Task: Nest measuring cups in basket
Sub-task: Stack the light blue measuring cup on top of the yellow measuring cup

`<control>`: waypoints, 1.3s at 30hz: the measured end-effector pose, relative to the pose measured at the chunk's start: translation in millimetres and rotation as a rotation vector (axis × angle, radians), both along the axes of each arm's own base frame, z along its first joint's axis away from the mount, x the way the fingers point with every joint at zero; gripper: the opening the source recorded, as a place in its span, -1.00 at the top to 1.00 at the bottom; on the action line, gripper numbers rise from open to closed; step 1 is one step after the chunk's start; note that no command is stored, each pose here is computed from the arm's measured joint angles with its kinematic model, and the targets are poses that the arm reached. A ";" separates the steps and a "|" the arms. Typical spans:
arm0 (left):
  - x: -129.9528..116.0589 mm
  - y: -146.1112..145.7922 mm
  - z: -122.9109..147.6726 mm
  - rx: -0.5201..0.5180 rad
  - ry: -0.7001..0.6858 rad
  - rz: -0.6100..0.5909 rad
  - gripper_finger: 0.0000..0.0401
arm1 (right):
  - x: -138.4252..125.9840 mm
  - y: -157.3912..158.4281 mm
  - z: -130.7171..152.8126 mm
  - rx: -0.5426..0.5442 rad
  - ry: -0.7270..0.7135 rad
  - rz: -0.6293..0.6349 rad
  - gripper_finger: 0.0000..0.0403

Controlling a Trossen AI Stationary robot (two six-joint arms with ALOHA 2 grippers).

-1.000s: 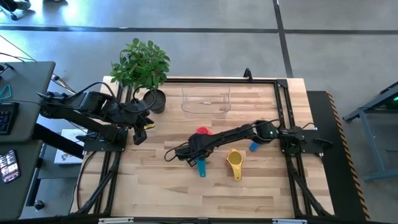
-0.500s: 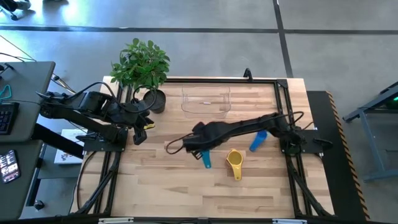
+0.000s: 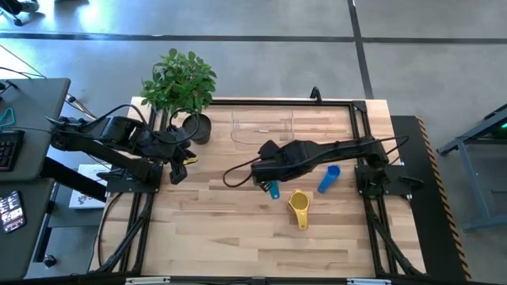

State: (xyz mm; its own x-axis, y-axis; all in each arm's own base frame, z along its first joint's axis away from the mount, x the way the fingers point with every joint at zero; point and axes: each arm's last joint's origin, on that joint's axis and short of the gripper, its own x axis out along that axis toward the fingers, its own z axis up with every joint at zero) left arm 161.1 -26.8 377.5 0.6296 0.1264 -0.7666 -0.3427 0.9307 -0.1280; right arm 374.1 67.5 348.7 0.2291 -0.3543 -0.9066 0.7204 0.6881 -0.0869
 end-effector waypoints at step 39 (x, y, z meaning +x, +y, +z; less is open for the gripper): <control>0.1 1.2 0.4 -0.021 -0.021 0.094 0.69 | -73.6 -33.6 50.6 -0.152 0.013 0.235 1.00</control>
State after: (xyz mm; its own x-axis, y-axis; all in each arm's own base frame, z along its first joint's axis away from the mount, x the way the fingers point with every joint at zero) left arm 161.2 -25.5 377.8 0.6320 0.1698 -0.7561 -0.4251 0.8918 -0.1551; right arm 300.5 33.9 399.3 0.3100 -0.4247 -0.8506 0.5410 0.8145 -0.2095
